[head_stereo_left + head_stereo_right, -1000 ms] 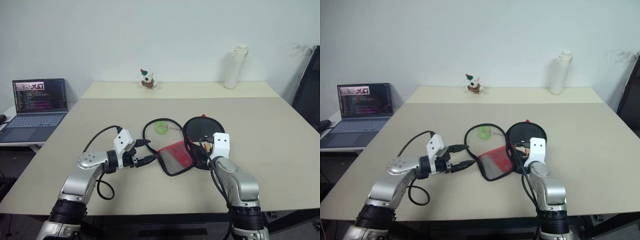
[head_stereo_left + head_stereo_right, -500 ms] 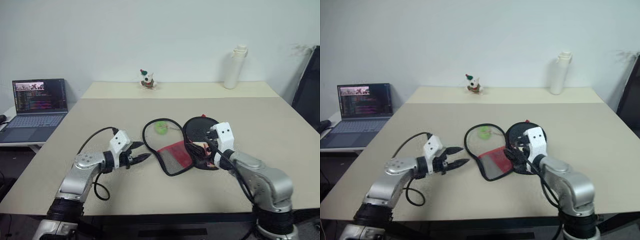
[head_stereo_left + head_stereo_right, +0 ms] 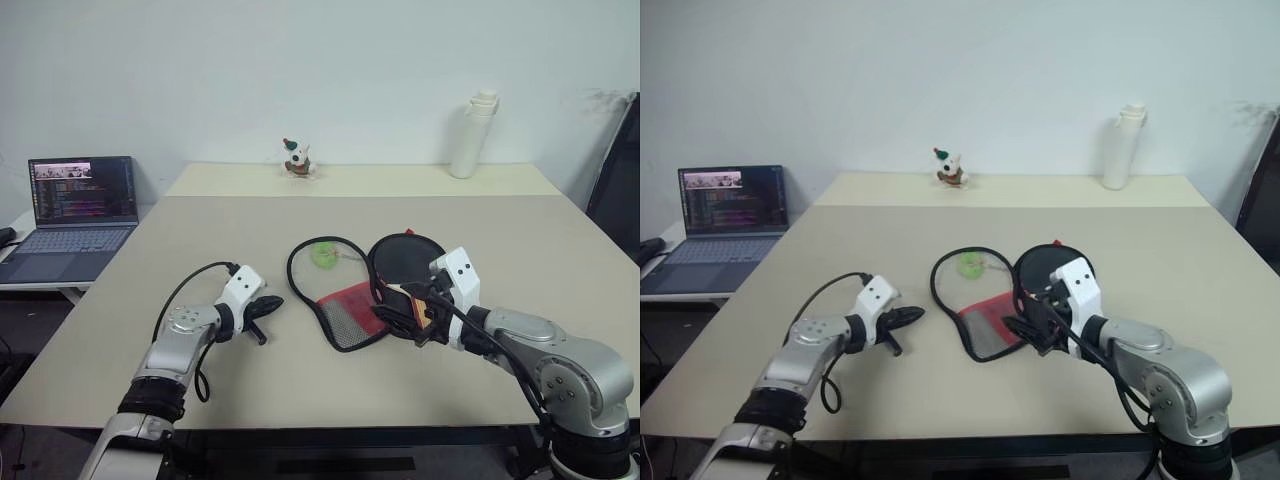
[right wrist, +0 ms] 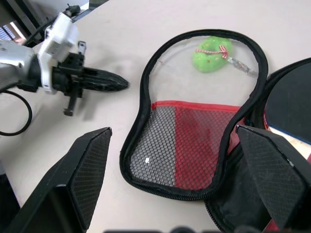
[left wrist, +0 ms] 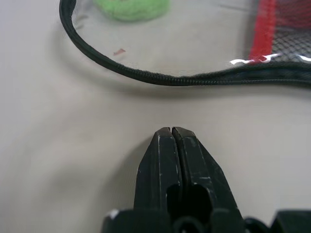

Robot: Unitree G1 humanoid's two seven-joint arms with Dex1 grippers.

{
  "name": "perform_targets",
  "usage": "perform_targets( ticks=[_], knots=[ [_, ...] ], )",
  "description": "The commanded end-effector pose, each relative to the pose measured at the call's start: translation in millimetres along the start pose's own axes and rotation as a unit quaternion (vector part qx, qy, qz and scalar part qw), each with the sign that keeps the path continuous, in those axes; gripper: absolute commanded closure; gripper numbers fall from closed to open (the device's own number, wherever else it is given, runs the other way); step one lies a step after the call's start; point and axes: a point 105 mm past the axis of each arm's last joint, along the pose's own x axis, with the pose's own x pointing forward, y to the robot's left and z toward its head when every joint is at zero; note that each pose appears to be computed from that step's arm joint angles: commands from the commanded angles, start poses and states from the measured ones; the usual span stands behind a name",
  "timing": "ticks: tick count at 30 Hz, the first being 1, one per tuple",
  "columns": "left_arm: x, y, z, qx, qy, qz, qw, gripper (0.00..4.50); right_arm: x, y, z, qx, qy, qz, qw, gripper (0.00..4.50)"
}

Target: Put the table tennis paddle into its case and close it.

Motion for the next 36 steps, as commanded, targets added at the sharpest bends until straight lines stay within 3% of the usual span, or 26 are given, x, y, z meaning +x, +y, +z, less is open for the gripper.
perform_targets(
  ticks=[1,7,12,14,16,21,30,36],
  knots=[
    [7.2,5.2,8.7,0.006,-0.015,0.014,1.000,4.43,-2.8,-0.7,14.0,-0.016,-0.035,-0.011,0.999,0.00],
    [35.0,-5.6,17.5,-0.021,-0.034,0.000,0.999,4.43,-3.4,-2.0,13.5,-0.016,-0.038,-0.018,0.999,0.00],
    [54.5,-20.8,50.7,-0.015,-0.076,-0.040,0.996,4.43,-9.6,-7.8,15.3,-0.020,-0.041,-0.028,0.999,0.00],
    [63.6,-33.9,92.4,-0.001,-0.123,-0.077,0.989,4.43,-19.7,-14.8,15.6,-0.024,-0.038,-0.032,0.998,0.00],
    [67.5,-43.2,118.8,0.011,-0.148,-0.102,0.984,4.43,-27.7,-19.5,15.6,-0.026,-0.033,-0.030,0.999,0.00],
    [76.0,-69.2,155.2,0.037,-0.176,-0.155,0.971,4.43,-55.9,-40.3,16.4,-0.015,-0.017,-0.037,0.999,0.00],
    [99.5,-94.1,179.9,0.046,-0.184,-0.173,0.966,4.43,-86.8,-94.7,10.7,0.008,0.003,-0.150,0.989,0.00],
    [107.4,-100.4,187.5,0.049,-0.186,-0.170,0.966,4.43,-69.0,-90.7,4.2,0.024,0.000,-0.142,0.990,0.00]
  ],
)
